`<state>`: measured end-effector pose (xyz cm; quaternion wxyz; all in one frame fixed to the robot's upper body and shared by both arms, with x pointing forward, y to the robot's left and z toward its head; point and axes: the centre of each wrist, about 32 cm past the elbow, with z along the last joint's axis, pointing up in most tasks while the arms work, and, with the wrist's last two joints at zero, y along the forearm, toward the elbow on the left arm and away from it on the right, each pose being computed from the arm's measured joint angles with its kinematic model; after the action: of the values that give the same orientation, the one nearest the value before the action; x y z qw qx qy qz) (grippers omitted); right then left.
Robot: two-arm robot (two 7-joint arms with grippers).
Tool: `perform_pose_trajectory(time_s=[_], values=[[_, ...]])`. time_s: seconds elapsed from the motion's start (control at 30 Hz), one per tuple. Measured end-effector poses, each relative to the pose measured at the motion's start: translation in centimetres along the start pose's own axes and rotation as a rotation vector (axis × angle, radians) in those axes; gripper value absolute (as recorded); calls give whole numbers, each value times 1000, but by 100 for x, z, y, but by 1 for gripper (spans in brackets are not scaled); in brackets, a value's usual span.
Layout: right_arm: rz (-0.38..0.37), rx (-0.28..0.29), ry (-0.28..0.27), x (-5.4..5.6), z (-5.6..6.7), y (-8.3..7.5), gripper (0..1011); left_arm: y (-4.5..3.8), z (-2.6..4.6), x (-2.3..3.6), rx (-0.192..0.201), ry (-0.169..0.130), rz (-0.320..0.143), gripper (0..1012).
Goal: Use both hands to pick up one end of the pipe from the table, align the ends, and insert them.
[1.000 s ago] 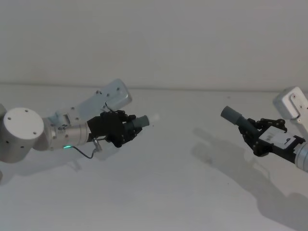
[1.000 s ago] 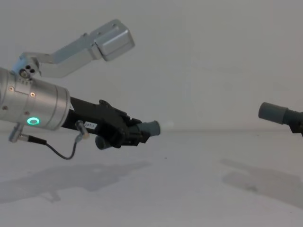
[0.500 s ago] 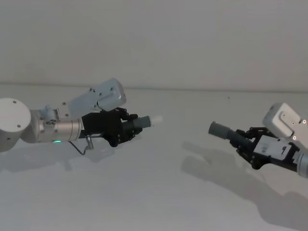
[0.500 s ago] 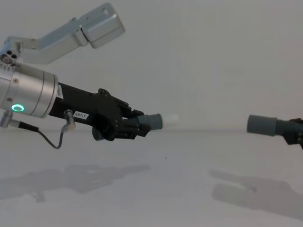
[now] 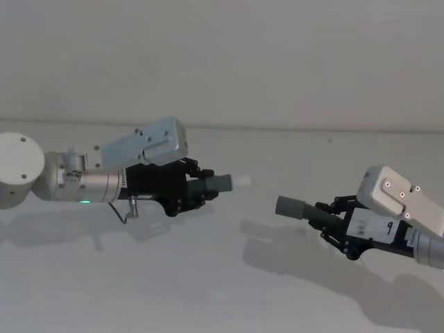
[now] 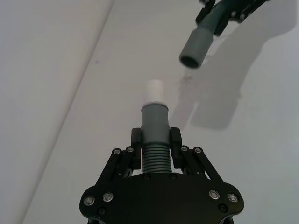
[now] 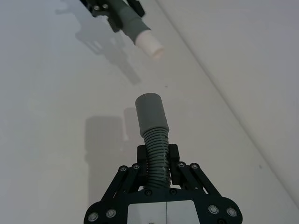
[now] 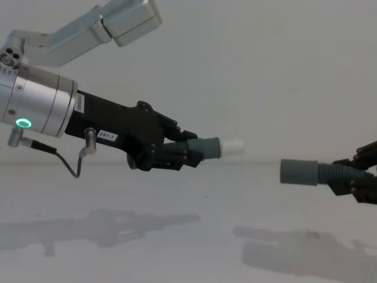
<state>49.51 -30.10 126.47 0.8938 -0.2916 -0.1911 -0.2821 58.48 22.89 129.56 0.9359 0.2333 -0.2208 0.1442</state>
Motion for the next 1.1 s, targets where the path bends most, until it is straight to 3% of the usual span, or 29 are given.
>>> perform_pose_trajectory(time_s=[0.4, 1.1], values=[[47, 20, -19, -12, 74, 33, 268, -4, 84, 22, -15, -48, -55, 347], [68, 32, -22, 14, 113, 93, 268, 7, 82, 48, -8, -65, -80, 347]])
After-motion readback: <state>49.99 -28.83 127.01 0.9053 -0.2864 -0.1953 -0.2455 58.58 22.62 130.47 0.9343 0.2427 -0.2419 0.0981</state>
